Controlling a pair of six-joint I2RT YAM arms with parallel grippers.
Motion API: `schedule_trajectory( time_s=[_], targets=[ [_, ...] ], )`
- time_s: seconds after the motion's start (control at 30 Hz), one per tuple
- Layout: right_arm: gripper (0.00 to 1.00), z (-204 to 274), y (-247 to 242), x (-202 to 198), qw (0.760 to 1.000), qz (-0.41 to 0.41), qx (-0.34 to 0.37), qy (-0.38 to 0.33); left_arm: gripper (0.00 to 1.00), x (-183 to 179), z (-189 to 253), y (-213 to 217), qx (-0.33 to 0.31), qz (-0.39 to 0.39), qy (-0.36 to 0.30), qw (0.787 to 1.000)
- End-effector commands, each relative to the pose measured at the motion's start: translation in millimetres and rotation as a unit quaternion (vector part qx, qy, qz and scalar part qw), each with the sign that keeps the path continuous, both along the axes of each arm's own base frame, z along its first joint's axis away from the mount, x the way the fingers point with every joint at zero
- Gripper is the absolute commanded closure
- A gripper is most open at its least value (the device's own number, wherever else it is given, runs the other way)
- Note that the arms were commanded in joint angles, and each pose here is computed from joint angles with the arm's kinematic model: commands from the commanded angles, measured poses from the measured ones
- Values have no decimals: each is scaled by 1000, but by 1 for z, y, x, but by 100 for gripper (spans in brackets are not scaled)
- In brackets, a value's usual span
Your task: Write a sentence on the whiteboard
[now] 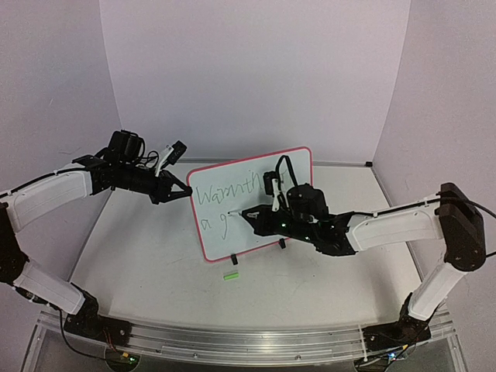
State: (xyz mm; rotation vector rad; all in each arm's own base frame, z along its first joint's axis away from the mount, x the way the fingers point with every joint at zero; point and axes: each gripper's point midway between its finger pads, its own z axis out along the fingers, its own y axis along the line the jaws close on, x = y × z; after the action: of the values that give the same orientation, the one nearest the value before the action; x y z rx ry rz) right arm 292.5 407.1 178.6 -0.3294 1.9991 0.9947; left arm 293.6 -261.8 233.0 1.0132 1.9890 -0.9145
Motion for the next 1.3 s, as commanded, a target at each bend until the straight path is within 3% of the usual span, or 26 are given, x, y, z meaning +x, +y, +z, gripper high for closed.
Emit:
schedule_trajectory(
  time_s=[0.0, 0.43, 0.93, 1.27],
  targets=[
    [100, -2, 0, 10, 1000, -13, -1, -3, 100, -15, -31, -1, 44, -15, 41, 998],
    [100, -35, -14, 4, 999, -27, -23, 27, 100, -15, -32, -2, 45, -16, 43, 998],
    [100, -7, -26, 7, 999, -51, -11, -1, 100, -15, -32, -2, 45, -16, 43, 998],
    [100, 18, -23, -12, 1000, 9, -2, -28, 100, -15, -33, -3, 46, -16, 43, 998]
  ],
)
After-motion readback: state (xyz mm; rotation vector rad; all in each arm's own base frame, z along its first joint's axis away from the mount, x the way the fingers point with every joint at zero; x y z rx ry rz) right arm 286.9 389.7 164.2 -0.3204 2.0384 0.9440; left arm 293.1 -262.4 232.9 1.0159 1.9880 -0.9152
